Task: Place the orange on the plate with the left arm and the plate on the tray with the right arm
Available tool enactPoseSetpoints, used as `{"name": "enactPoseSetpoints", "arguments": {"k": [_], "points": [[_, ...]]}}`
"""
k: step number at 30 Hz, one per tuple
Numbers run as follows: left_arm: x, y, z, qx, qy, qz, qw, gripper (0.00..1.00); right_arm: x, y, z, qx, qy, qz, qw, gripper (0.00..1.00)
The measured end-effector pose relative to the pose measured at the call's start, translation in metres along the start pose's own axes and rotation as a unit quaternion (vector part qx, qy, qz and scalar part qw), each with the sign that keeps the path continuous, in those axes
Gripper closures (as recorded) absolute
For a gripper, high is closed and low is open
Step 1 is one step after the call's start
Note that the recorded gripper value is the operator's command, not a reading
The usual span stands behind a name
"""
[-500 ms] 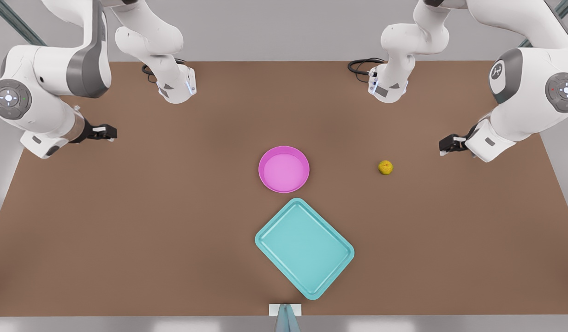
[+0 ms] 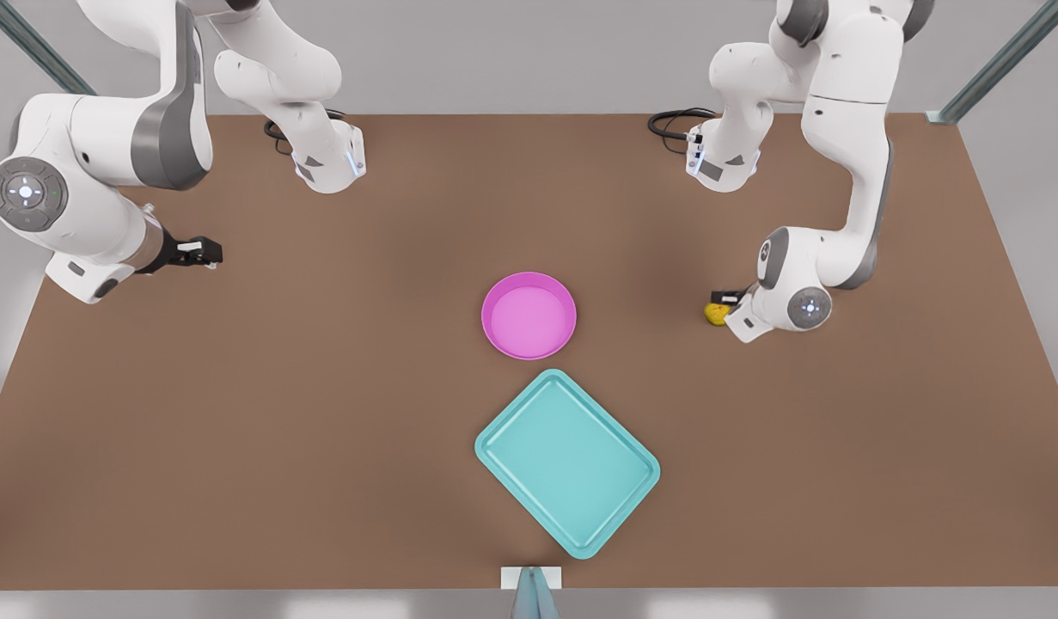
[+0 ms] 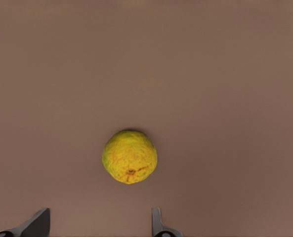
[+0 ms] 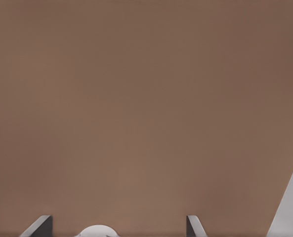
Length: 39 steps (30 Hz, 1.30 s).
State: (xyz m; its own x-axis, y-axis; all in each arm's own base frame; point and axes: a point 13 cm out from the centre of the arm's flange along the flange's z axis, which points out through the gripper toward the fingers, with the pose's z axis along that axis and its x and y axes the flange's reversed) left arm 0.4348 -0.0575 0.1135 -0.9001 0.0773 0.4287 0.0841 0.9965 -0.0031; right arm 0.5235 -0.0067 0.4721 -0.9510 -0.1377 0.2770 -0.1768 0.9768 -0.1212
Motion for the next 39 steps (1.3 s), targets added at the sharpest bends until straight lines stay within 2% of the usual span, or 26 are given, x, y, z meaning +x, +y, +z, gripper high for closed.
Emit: {"name": "enactPoseSetpoints", "arguments": {"k": [9, 29, 30, 32, 35, 39], "points": [[-0.034, -0.013, 0.023, -0.005, -0.06, 0.004, 0.998, 0.0, 0.0, 0.001, 0.007, -0.001, 0.007, -0.005, 1.0, 0.0], [-0.039, -0.011, 0.065, -0.007, -0.038, -0.012, 0.999, 0.0, -0.002, 0.002, 0.016, -0.002, 0.014, -0.009, 1.0, 0.0], [-0.038, -0.011, 0.066, -0.007, -0.036, -0.013, 0.999, 0.03, -0.002, 0.002, 0.016, -0.002, 0.015, -0.009, 1.0, 0.0], [-0.038, -0.011, 0.068, -0.007, -0.035, -0.014, 0.999, 0.16, -0.002, 0.002, 0.017, -0.002, 0.015, -0.009, 1.0, 0.0], [-0.038, -0.011, 0.068, -0.007, -0.034, -0.015, 0.999, 0.24, -0.002, 0.002, 0.017, -0.002, 0.015, -0.009, 1.0, 0.0], [-0.038, -0.011, 0.07, -0.008, -0.033, -0.016, 0.999, 0.24, -0.002, 0.002, 0.017, -0.002, 0.016, -0.009, 1.0, 0.0]]}}
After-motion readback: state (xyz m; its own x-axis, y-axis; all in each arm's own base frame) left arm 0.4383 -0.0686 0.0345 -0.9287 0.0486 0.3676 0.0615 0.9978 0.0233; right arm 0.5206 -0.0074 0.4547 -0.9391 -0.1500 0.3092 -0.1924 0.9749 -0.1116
